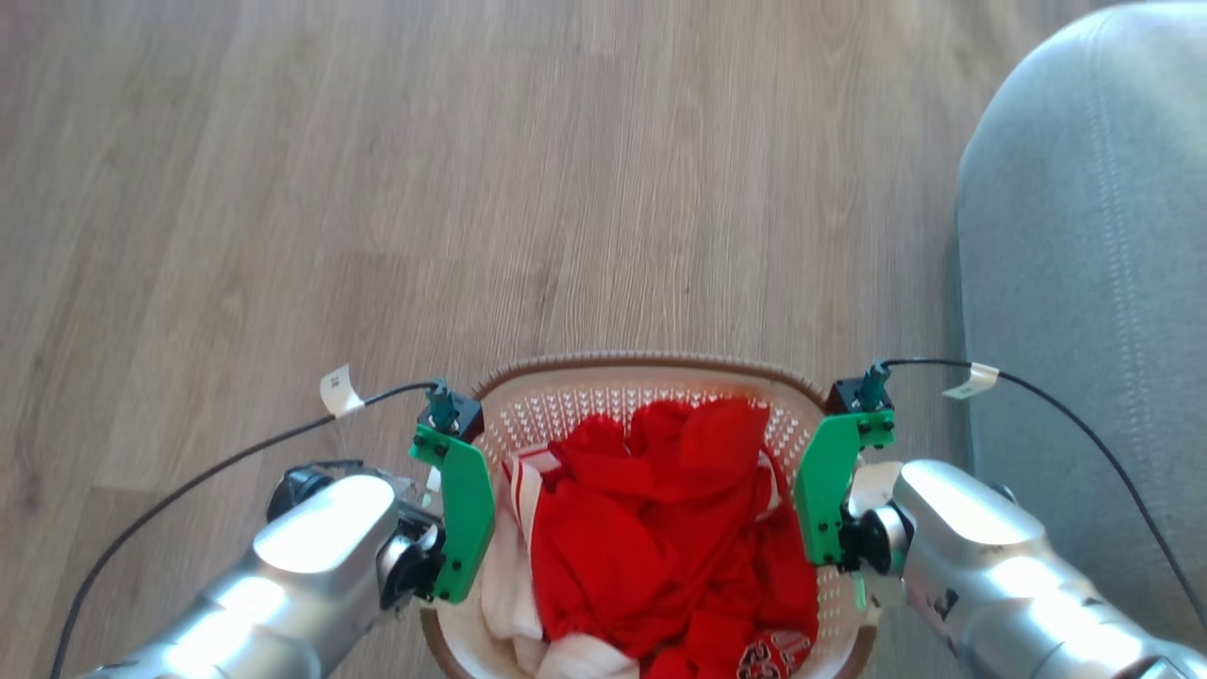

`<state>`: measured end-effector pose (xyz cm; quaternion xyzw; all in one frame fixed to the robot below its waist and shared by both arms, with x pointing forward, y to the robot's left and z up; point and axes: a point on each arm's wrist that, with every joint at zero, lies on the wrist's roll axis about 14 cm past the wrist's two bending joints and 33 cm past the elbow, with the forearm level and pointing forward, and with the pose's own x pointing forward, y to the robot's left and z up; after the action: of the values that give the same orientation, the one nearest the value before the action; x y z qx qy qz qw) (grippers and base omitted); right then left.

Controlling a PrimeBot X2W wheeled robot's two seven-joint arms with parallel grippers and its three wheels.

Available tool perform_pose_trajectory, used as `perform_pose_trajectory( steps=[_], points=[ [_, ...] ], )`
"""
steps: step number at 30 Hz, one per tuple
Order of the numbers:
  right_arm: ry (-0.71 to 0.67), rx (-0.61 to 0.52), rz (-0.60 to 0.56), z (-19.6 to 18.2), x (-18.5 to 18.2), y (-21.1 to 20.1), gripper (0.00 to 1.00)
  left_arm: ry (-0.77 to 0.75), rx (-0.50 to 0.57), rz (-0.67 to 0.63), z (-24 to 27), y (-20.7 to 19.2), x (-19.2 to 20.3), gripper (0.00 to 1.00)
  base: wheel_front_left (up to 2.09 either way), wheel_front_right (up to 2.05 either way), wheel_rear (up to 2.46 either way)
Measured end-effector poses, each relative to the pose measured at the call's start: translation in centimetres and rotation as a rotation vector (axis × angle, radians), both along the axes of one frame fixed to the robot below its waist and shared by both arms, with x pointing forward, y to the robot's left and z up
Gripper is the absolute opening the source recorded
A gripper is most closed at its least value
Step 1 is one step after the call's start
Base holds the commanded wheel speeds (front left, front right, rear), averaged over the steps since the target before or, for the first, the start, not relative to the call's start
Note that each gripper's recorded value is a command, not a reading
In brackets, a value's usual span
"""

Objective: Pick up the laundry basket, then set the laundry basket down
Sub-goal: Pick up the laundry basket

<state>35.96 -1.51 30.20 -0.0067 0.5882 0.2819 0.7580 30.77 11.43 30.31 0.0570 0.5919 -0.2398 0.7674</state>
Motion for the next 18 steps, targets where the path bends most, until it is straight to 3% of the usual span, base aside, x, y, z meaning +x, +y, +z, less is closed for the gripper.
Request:
perform_pose_trajectory(
  steps=[18],
  points=[
    [-0.02, -0.011, 0.018, 3.2, -3.3, -0.2, 0.0, 0.001, 0.015, -0.046, 2.9, 0.1, -3.5, 0.0, 0.0, 0.0, 0.0]
  ],
)
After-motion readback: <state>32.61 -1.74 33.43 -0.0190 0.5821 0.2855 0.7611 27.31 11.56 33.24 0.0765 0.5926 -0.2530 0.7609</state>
